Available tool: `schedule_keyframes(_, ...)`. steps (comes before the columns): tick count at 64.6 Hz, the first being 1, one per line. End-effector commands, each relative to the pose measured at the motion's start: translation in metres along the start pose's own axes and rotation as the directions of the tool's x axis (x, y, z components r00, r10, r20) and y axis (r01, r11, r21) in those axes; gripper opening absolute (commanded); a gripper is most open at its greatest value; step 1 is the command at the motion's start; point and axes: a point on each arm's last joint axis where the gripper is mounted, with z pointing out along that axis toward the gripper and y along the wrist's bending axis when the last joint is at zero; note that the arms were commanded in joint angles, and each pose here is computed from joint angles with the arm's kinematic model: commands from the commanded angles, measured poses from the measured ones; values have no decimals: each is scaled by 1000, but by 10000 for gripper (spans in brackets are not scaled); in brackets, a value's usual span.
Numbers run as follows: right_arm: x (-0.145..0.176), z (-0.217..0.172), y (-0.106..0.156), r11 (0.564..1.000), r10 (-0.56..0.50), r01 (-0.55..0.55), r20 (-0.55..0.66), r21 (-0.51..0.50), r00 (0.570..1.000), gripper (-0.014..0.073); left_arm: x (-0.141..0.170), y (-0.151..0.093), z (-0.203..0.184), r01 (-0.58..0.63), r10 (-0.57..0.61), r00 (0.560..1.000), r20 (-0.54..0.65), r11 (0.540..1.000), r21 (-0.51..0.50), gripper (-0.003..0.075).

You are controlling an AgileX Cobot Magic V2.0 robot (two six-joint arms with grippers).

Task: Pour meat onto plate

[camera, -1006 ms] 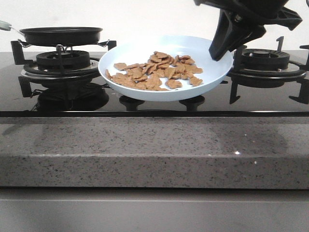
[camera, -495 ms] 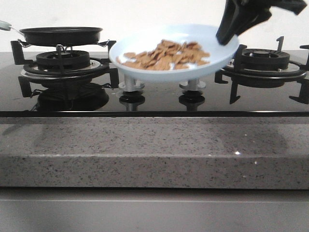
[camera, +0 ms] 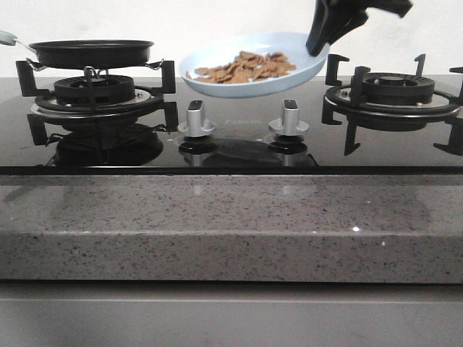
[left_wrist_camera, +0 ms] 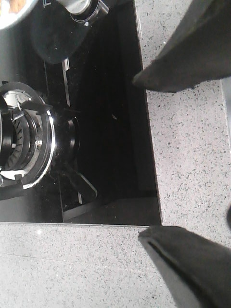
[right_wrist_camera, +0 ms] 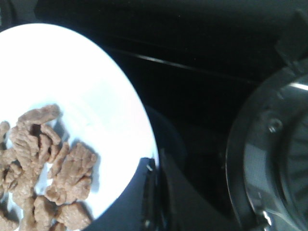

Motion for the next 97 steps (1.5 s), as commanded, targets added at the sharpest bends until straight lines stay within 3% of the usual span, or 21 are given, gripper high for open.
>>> schedule_keyframes(1, -20, -17, 5, 1000, -14, 15, 86, -20, 996, -68, -11, -1, -6, 3, -3, 996, 90, 1000, 8, 563)
schedule_keyframes(16, -28, 13, -1, 1000, -15, 16, 48, -24, 999, -39, -11, -1, -6, 3, -3, 996, 90, 1000, 8, 563)
schedule_keyframes(19, -27, 18, -2, 1000, -15, 15, 30, -25, 999, 6, -11, -1, -6, 3, -3, 996, 90, 1000, 8, 563)
schedule_keyframes(30, -26, 23, -3, 1000, -15, 15, 12, -24, 1000, 302, -11, -1, -6, 3, -3, 996, 90, 1000, 8, 563)
schedule_keyframes(36, -27, 19, -2, 1000, -21, 22, 23, -18, 1000, 380, -11, -1, -6, 3, -3, 996, 90, 1000, 8, 563)
schedule_keyframes(54, -27, -37, 19, 997, -65, 66, 27, -34, 998, 382, -11, -1, -6, 3, -3, 996, 90, 1000, 8, 562)
schedule_keyframes(69, -3, -85, 32, 995, -101, 102, 49, -5, 994, 382, -11, -1, -6, 3, -3, 996, 90, 1000, 8, 563)
schedule_keyframes(83, 43, -131, 32, 993, -114, 109, 143, 43, 983, 382, -11, -1, -6, 3, -3, 996, 90, 1000, 8, 563)
schedule_keyframes(97, 112, -163, 28, 994, -108, 99, 176, 56, 979, 382, -11, -1, -6, 3, -3, 996, 90, 1000, 8, 563)
